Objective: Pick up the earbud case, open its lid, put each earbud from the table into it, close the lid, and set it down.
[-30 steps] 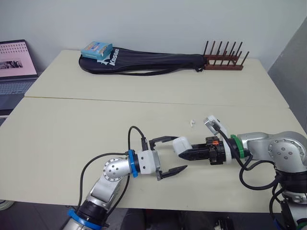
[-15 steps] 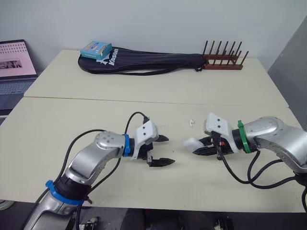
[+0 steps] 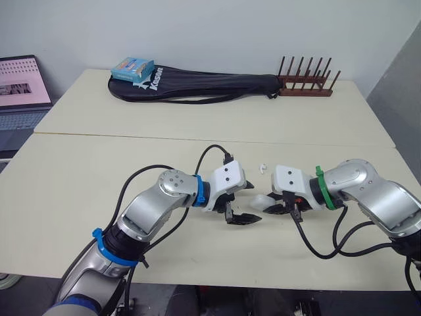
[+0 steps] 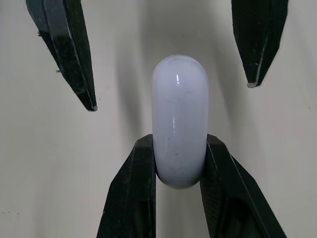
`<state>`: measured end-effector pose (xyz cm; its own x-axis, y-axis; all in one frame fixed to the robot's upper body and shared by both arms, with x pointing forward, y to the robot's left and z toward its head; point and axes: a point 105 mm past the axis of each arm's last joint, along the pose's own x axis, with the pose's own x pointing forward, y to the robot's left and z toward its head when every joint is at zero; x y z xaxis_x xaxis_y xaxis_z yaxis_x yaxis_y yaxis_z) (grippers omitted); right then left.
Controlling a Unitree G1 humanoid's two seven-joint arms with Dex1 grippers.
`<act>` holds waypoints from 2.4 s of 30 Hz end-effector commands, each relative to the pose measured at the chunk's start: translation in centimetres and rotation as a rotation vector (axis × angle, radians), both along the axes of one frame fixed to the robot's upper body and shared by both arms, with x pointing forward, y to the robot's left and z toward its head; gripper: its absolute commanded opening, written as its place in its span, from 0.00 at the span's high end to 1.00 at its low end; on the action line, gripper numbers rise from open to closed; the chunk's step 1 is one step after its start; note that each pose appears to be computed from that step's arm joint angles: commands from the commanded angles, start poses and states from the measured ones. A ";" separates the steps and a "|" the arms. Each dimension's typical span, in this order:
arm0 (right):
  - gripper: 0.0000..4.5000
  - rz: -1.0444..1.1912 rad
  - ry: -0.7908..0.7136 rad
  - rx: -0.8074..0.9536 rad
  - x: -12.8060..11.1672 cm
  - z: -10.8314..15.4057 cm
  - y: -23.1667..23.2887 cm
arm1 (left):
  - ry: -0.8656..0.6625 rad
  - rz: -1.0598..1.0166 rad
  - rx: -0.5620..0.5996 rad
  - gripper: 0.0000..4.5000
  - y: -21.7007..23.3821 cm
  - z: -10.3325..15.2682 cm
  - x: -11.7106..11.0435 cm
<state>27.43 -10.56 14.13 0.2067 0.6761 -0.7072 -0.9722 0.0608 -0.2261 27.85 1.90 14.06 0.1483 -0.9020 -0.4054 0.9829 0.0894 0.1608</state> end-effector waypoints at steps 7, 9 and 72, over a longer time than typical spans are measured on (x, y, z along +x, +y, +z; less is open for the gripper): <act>0.83 0.039 -0.047 0.015 -0.1 1.2 0.6 | -0.061 -0.062 0.005 0.21 -0.5 0.3 -0.2; 0.83 0.040 -0.048 0.016 -0.1 1.3 0.7 | -0.060 -0.071 0.006 0.35 -0.6 0.2 -0.4; 0.00 0.079 -0.279 0.245 1.3 8.3 1.8 | -0.148 -0.069 -0.359 0.83 2.3 -0.8 -1.6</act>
